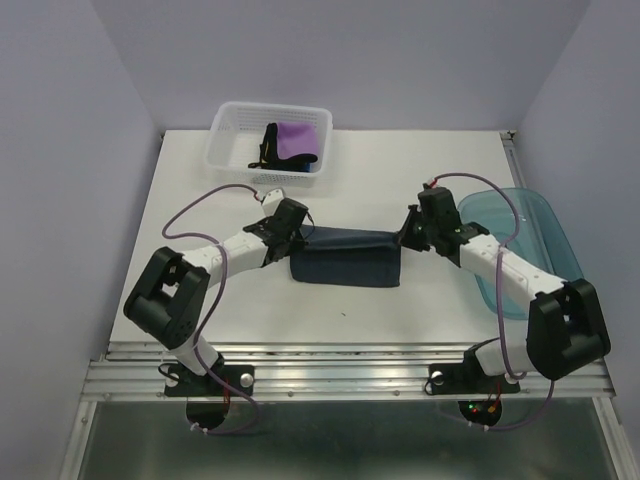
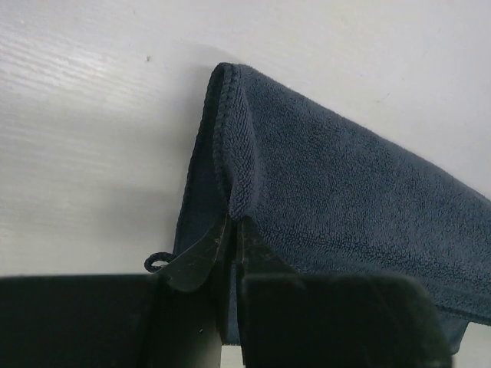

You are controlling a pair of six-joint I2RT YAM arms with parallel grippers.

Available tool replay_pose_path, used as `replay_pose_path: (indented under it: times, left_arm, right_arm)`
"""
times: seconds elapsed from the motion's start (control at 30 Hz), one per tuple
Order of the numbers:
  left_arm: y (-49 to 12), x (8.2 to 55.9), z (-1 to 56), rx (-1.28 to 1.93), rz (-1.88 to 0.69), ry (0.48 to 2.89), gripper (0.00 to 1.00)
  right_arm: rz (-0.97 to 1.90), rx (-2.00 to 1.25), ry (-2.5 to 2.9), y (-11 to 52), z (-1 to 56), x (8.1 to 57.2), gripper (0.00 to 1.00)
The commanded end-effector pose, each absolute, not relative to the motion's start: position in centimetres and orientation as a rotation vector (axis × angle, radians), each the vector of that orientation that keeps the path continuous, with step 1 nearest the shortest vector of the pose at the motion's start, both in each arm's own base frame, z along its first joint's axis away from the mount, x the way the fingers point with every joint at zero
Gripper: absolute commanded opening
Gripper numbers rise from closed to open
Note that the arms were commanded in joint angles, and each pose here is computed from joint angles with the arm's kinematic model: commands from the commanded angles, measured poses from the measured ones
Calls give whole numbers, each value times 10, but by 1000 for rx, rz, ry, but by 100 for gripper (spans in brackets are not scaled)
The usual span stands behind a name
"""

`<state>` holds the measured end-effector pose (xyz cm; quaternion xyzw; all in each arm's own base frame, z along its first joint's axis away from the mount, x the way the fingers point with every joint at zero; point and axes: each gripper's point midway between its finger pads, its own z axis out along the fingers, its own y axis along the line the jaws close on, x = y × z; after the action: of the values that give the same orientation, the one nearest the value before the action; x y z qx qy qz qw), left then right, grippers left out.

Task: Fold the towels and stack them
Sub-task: Fold the towel

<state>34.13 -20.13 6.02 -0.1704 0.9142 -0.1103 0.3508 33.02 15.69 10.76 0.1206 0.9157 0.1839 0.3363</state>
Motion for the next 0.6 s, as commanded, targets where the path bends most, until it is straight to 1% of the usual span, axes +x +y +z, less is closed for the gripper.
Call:
replay_pose_path:
  times: [0.0,0.2,0.57]
  left_arm:
    - [-198,333,70,-491,-318,2324,0]
    - [-207,322,69,-476,-348,2338,0]
    - [-199,303,70,-530,-303,2350,0]
  right_arm:
    - [490,335,2372,151,111,321,1]
    - [557,311,2396,156,102,303,1]
    - [554,305,2426,154,89,292,1]
